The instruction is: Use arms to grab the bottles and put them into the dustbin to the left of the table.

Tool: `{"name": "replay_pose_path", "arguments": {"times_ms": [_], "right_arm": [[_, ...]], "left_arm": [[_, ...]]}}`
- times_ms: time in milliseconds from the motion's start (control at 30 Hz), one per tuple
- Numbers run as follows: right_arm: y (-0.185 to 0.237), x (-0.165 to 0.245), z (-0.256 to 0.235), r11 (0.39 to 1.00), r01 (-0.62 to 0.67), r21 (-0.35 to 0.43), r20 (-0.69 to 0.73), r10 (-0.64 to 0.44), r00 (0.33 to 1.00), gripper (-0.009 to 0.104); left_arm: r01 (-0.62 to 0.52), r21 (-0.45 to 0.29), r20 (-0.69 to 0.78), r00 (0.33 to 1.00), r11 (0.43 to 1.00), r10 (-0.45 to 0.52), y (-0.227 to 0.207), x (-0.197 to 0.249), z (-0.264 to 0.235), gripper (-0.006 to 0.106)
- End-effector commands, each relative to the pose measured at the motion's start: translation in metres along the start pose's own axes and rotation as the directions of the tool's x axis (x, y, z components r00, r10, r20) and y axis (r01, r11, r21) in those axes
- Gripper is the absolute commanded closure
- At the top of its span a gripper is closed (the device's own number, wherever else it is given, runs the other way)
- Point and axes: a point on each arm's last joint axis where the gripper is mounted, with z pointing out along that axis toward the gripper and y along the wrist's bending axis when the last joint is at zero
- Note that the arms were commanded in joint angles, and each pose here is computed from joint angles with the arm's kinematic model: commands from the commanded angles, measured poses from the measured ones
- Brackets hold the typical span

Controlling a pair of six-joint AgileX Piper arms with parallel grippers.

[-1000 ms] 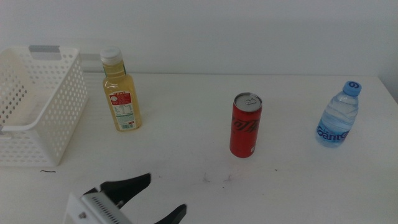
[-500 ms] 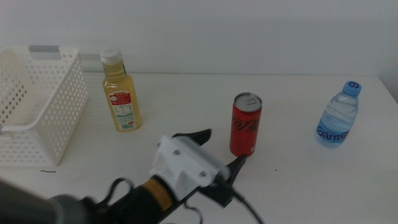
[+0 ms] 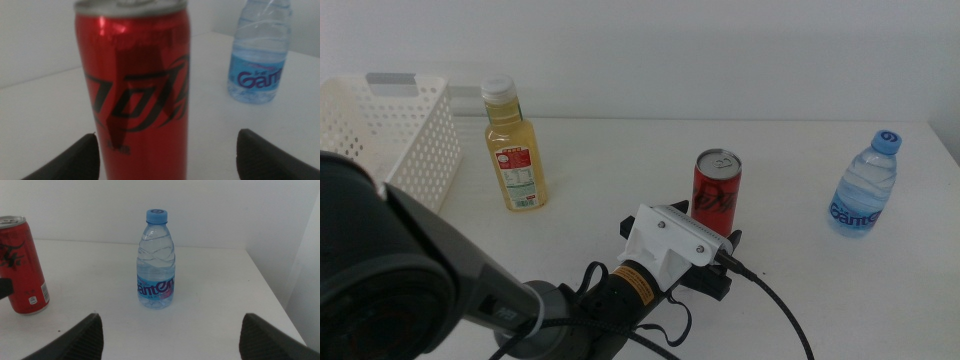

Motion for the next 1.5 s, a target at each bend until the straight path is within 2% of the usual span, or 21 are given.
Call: {"name": "replay_pose_path", "arguments": {"times_ms": [0,300,567,833,933,1133,1233,1367,1467], "right_arm": [[0.0,0.0,0.0,1.0,0.006,0.008,0.01,-0.006,1.0,0.008],[0.0,0.0,0.0,1.0,0.006,0.008,0.01,-0.006,1.0,0.008],[0.0,0.0,0.0,1.0,0.006,0.008,0.01,-0.006,1.0,0.008],[0.0,0.0,0.0,1.0,0.006,0.008,0.01,-0.006,1.0,0.008],[0.0,0.0,0.0,1.0,0.006,0.008,0.01,-0.006,1.0,0.008],[0.0,0.0,0.0,1.0,0.006,0.008,0.01,-0.006,1.0,0.008],[0.0,0.0,0.0,1.0,0.006,0.008,0.01,-0.006,1.0,0.008],[0.0,0.0,0.0,1.0,0.006,0.008,0.01,-0.006,1.0,0.008],[0.0,0.0,0.0,1.0,0.006,0.008,0.01,-0.006,1.0,0.008]], "left_arm": [[0.023,-0.025,0.01,1.0,0.999,-0.023,0.002,0.002,0.006,0.007],[0.029,-0.057,0.012,1.0,0.998,-0.029,0.012,0.006,0.026,0.007],[0.035,-0.054,0.004,0.999,0.998,-0.034,0.011,0.012,0.048,0.007],[0.035,-0.058,-0.022,0.999,0.998,-0.036,0.011,0.013,0.05,0.009],[0.029,-0.065,-0.028,0.999,0.997,-0.031,0.014,0.013,0.05,0.021],[0.014,-0.024,-0.028,0.999,1.0,-0.014,0.012,-0.001,0.046,0.065],[0.011,-0.017,-0.049,0.999,1.0,-0.012,0.011,-0.022,0.027,0.082],[0.017,-0.016,-0.093,0.995,1.0,-0.019,0.01,-0.063,-0.008,0.096],[0.044,-0.021,-0.285,0.957,0.999,-0.048,0.008,-0.088,-0.034,0.101]]}}
